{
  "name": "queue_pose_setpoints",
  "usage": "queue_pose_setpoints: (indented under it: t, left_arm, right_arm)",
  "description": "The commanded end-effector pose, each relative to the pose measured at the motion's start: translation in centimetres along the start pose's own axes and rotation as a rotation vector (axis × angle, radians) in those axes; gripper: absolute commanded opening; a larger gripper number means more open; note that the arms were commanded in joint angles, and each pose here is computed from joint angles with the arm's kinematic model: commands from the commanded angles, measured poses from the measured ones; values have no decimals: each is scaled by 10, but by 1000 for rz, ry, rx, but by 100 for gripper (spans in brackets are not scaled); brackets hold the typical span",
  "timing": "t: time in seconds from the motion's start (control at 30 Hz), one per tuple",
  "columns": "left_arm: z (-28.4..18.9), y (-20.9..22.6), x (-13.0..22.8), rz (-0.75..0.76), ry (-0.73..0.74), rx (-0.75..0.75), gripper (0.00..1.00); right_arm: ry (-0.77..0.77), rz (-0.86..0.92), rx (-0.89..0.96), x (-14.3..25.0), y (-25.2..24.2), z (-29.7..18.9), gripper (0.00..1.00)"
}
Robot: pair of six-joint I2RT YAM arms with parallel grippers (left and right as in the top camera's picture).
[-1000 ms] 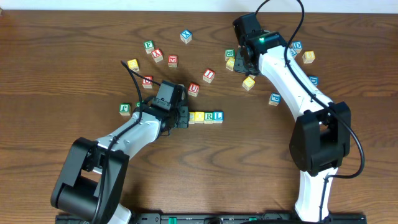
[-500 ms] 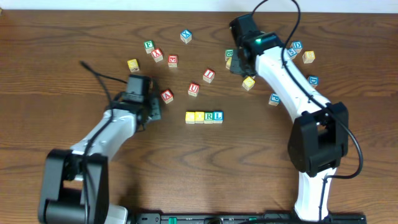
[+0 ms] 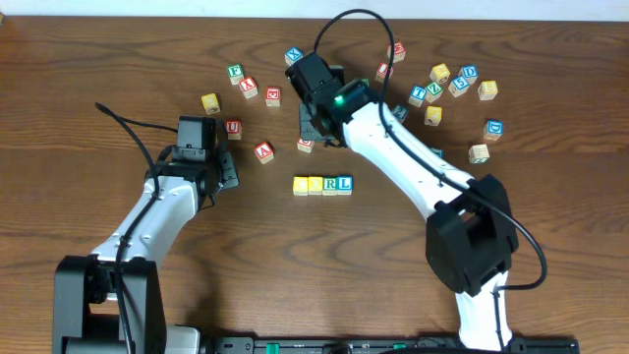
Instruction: Spell out CORL
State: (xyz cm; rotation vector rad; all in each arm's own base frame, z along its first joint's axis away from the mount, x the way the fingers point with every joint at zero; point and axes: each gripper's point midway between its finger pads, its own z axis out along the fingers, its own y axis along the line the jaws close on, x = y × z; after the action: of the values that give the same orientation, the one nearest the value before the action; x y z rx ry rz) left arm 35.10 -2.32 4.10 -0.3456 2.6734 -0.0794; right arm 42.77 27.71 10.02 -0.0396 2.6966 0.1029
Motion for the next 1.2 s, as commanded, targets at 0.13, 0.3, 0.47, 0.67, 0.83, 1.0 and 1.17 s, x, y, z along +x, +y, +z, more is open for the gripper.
queue_pose_setpoints:
  t: [0.13, 0.3, 0.47, 0.67, 0.83, 1.0, 1.17]
  left_arm:
    - [-2, 3, -1, -1, -7, -11, 8]
    - [-2, 3, -1, -1, -7, -11, 8]
    - [-2, 3, -1, -1, -7, -11, 8]
    - [-2, 2, 0, -1, -5, -8, 8]
    - [-2, 3, 3, 0, 6, -11, 9]
    - [-2, 5, 7, 1, 24, -18, 9]
    - [-2, 5, 9, 1, 31, -20, 8]
  right_arm:
    - [52, -9, 48, 18, 3, 36, 1]
    - [70, -14, 54, 23, 2, 42, 1]
    - [85, -27, 55, 30, 6, 42, 1]
    - [104, -82, 47, 54, 25, 51, 1]
    - [111, -96, 48, 60, 30, 55, 1]
    - [98, -97, 75, 58, 25, 56, 1]
    - [91, -97, 96, 58, 19, 59, 1]
